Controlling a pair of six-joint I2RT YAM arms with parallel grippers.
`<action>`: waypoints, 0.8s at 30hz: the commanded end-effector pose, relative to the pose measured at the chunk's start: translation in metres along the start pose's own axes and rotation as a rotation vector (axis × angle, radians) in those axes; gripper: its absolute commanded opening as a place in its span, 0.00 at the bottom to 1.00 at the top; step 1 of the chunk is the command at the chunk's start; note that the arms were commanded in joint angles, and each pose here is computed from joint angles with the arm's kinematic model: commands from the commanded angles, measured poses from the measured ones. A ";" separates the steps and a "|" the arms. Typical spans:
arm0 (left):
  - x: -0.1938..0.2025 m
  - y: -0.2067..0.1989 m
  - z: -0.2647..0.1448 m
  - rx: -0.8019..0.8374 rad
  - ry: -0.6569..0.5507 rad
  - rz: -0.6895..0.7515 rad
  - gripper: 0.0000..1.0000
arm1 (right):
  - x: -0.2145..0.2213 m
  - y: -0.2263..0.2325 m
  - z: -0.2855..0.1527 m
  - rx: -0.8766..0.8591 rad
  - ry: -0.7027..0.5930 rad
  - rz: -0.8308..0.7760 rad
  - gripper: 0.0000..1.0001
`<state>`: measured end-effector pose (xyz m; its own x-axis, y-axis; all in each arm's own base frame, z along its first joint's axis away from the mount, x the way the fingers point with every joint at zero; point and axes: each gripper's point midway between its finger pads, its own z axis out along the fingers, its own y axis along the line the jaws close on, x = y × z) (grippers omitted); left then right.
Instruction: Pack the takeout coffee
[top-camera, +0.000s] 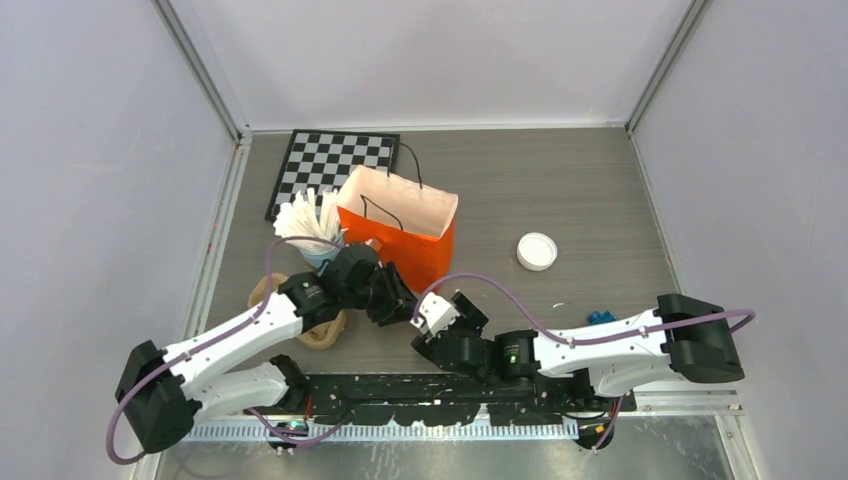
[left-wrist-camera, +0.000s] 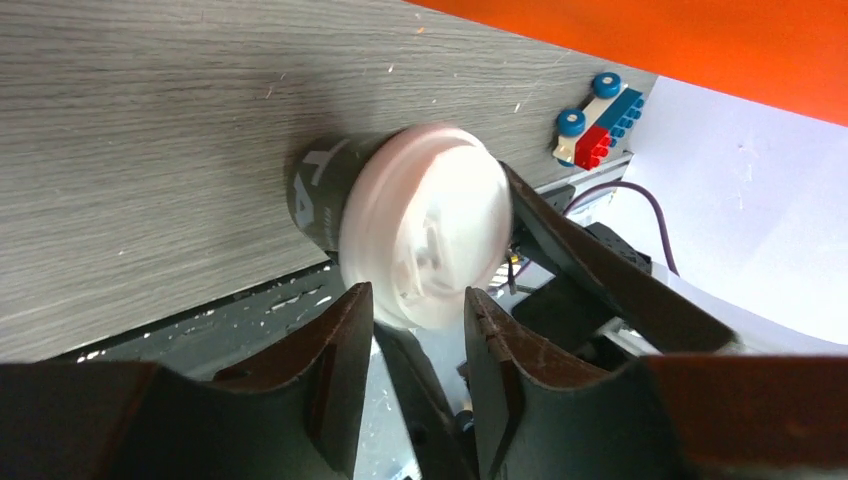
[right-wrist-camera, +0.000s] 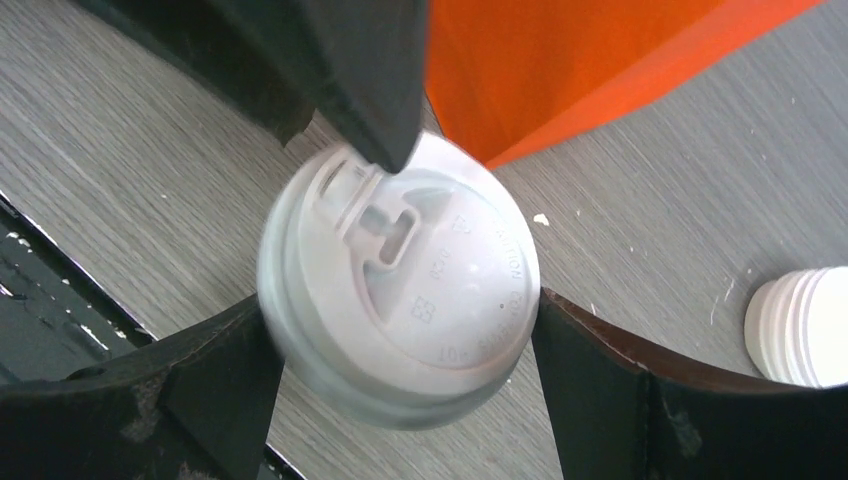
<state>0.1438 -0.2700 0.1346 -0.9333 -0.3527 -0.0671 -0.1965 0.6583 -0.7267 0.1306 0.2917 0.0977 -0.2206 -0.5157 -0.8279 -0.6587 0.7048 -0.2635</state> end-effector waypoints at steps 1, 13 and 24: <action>-0.012 -0.003 -0.032 -0.061 -0.081 0.069 0.42 | -0.027 0.016 0.010 -0.030 -0.087 -0.021 0.89; -0.007 0.019 -0.035 -0.039 -0.109 0.034 0.49 | -0.013 0.005 0.002 -0.036 -0.094 -0.025 0.89; -0.006 0.000 -0.018 0.013 -0.047 0.184 0.53 | -0.020 -0.013 -0.028 -0.052 -0.064 0.089 0.90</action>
<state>0.1306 -0.2362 0.1230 -0.9334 -0.3308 -0.1389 -0.1689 0.7467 -0.6433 0.1288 0.2824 0.1110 -0.1561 -0.4921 -0.8565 -0.6938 0.6718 -0.2595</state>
